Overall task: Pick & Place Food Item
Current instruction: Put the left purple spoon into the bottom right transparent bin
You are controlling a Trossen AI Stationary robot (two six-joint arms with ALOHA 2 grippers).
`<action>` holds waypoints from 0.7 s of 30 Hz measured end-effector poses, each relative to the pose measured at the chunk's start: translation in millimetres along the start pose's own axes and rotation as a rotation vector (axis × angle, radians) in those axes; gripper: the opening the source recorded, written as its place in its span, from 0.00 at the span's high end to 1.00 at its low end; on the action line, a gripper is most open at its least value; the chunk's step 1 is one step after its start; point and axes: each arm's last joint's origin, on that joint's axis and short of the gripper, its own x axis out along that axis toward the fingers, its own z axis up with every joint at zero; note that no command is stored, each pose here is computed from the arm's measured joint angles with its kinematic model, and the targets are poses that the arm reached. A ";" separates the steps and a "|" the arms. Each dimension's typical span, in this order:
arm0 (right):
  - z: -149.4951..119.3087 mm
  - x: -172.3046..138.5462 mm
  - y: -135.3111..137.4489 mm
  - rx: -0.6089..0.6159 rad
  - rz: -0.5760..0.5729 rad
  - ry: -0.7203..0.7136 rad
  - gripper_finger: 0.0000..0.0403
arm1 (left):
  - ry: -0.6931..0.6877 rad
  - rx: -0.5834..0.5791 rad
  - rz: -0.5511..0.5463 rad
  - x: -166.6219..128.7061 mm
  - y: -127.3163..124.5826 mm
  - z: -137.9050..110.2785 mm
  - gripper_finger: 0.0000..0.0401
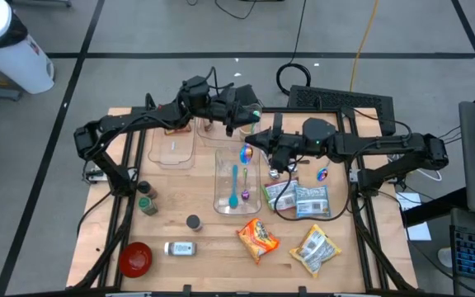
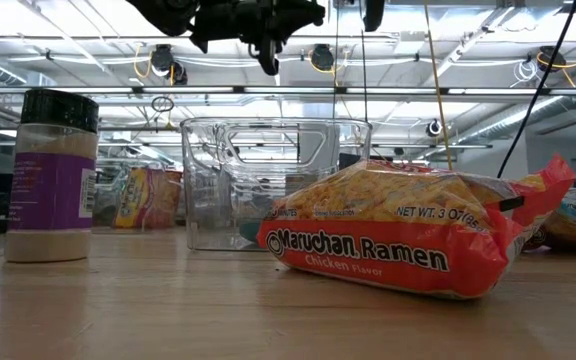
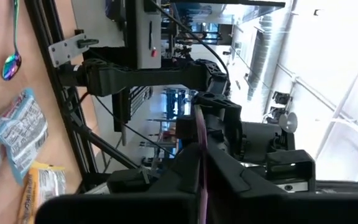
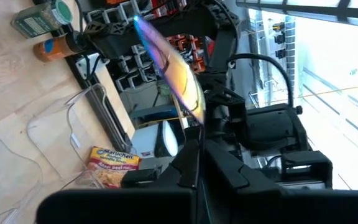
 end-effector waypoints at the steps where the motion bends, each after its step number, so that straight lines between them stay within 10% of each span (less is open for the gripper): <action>1: 0.0 0.0 0.1 -0.001 0.001 0.001 1.00 | 0.000 0.011 0.000 0.0 0.0 0.0 0.98; 21: -4.1 -2.4 -2.7 0.157 -0.068 0.157 0.66 | -0.022 0.146 -0.003 -1.7 -1.1 2.3 0.98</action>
